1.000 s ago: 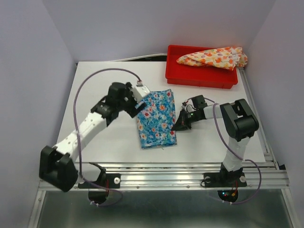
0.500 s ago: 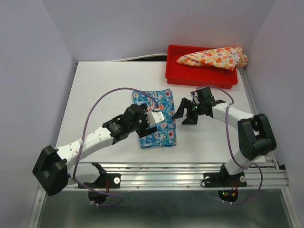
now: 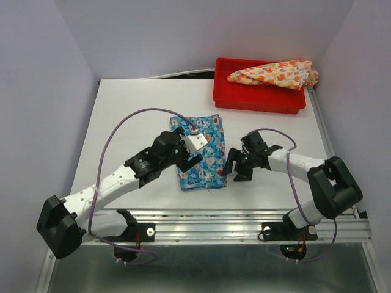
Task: Fold and stack the skirts
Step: Fold the skirt
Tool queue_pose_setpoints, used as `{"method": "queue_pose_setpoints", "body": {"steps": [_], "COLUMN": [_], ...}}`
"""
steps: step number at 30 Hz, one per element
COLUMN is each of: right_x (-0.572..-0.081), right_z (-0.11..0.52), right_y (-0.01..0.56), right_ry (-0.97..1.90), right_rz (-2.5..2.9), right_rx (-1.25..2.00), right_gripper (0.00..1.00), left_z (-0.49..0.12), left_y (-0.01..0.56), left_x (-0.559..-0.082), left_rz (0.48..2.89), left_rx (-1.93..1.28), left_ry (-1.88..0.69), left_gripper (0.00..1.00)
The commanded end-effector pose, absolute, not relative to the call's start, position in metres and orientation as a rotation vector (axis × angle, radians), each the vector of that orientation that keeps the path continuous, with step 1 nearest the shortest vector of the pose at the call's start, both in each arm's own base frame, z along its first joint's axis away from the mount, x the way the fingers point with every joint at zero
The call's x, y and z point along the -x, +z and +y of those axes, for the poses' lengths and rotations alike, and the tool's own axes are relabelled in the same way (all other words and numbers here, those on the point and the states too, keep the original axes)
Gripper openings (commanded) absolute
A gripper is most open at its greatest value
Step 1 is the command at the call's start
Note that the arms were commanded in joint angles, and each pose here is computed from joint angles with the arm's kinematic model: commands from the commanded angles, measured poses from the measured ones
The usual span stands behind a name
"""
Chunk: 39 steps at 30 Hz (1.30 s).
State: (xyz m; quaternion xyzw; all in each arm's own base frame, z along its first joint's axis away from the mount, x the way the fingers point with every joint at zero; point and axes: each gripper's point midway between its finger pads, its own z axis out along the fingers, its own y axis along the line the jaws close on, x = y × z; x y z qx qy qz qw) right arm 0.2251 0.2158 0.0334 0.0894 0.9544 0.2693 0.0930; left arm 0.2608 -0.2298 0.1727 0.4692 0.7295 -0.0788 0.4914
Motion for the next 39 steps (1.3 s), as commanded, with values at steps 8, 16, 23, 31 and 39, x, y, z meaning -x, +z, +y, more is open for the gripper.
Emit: {"method": "queue_pose_setpoints", "body": {"steps": [8,16,23,31,39], "right_x": [-0.213,-0.212,-0.224,-0.227,-0.229], "right_z": [0.235,0.243,0.276,0.289,0.293], "right_y": [0.016,0.015,0.058,0.075,0.091], "right_ry": [0.782,0.826,1.108,1.270,1.423], "right_rz": [2.888,2.924,2.877,2.885,2.866], "right_rx": [-0.279,-0.302,-0.411,-0.556,-0.761], "right_gripper": [0.61,0.10,0.01,0.01,0.01], "left_z": [-0.240,-0.256,-0.257,-0.257,-0.264], "left_y": [0.192,0.169,0.131,0.098,0.089], "left_x": [-0.259,-0.220,-0.160,-0.165,-0.175], "left_rz": [1.657,1.547,1.426,1.540,1.561], "left_rx": [-1.134,-1.395,-1.673,-1.673,-1.610], "left_ry": [-0.243,-0.277,-0.273,-0.193,-0.171], "left_gripper": [0.93,0.99,0.99,0.98,0.97]}}
